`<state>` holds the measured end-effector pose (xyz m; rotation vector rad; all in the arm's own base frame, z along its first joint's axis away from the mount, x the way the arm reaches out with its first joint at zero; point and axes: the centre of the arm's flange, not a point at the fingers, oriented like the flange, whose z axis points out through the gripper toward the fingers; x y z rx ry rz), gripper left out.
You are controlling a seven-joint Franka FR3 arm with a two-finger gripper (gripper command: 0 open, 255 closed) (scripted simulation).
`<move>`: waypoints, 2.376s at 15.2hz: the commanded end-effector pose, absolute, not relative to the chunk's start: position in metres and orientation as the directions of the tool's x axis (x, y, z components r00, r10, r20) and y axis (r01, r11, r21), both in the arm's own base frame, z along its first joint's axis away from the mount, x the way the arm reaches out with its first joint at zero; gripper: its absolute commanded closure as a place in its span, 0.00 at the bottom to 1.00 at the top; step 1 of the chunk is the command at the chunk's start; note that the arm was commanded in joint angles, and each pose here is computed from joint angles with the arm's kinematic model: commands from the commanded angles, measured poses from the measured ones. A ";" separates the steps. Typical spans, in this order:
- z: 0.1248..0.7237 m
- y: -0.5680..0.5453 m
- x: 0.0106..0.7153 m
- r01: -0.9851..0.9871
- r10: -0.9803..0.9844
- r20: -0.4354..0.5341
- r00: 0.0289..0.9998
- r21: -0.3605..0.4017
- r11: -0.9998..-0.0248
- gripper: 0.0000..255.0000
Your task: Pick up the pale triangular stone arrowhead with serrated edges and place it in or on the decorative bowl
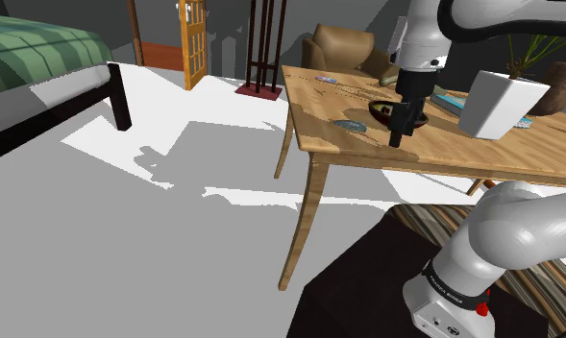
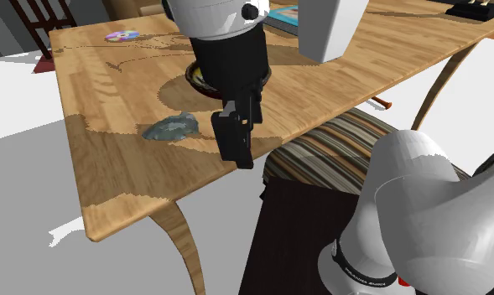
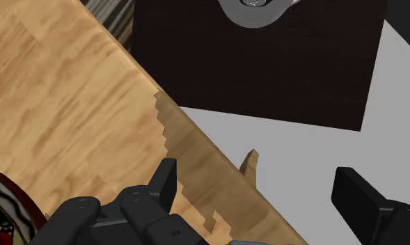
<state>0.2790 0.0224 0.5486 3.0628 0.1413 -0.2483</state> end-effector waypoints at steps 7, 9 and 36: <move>0.552 0.004 0.348 0.183 0.177 -0.113 0.978 0.045 -0.982 0.00; 0.553 -0.001 0.371 0.212 0.208 -0.096 0.973 0.041 -0.976 0.00; 0.520 -0.011 0.429 0.285 0.283 -0.053 0.958 0.035 -0.958 1.00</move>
